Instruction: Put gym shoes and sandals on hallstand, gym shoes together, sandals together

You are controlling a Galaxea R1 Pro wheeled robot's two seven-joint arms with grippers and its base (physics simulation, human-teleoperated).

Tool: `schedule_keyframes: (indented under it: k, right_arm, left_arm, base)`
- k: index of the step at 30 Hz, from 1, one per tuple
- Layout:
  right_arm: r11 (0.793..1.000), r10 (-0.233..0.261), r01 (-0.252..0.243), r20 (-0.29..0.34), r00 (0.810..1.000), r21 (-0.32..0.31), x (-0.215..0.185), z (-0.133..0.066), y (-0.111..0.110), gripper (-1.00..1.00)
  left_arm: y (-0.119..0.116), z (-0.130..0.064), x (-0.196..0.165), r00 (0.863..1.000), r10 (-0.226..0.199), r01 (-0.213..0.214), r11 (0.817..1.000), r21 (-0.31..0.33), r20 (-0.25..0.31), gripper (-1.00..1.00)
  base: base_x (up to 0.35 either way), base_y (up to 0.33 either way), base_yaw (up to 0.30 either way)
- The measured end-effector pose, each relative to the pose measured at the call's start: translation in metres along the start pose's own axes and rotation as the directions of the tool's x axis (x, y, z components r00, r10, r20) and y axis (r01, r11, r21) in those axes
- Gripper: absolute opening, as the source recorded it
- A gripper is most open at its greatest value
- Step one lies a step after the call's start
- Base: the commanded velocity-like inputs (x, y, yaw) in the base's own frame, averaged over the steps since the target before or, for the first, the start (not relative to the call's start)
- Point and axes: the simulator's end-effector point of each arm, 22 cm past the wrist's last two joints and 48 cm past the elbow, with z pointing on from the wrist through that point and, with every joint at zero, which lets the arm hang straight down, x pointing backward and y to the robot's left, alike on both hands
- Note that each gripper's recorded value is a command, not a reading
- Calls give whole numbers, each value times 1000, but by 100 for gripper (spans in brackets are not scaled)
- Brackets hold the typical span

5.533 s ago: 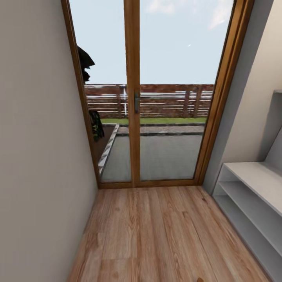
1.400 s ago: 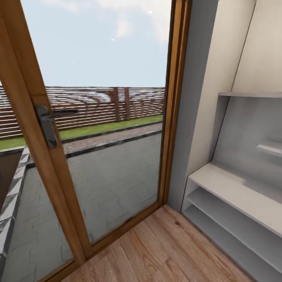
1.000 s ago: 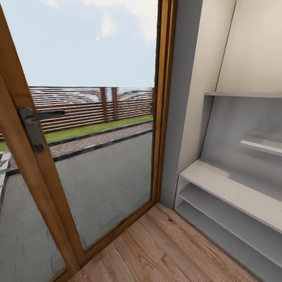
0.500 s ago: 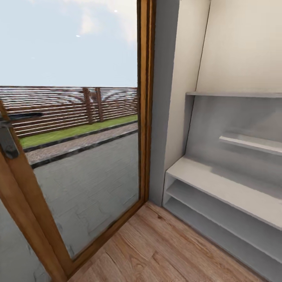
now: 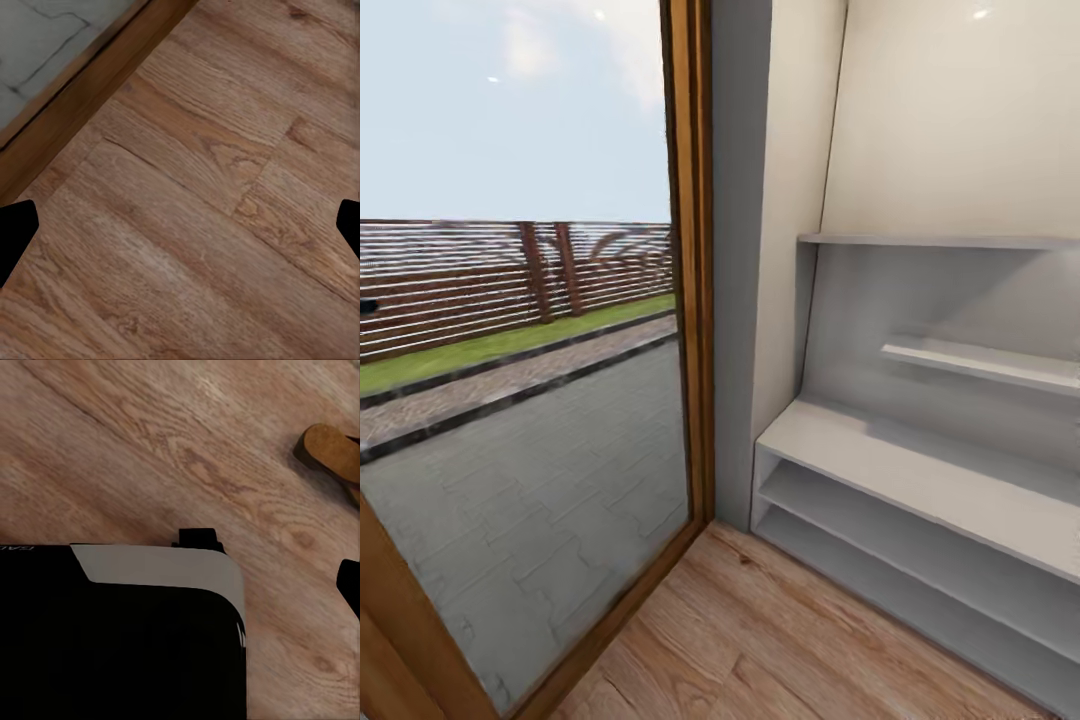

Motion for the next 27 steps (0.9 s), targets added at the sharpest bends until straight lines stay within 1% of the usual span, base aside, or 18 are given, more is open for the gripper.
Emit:
schedule_keyframes:
  k: [11,19,27]
  right_arm:
    - [1000,0,0,0,1000,0,0,0,0,100]
    - [1000,0,0,0,1000,1,0,0,-1,100]
    - [1000,0,0,0,1000,1,0,0,-1,100]
  left_arm:
    - [0,0,0,1000,-1,1,1000,0,0,100]
    - [0,0,0,1000,-1,1,1000,0,0,100]
    - [0,0,0,1000,-1,1,1000,0,0,100]
  base:
    - [49,28,-254]
    - [195,136,-254]
    - [29,21,-254]
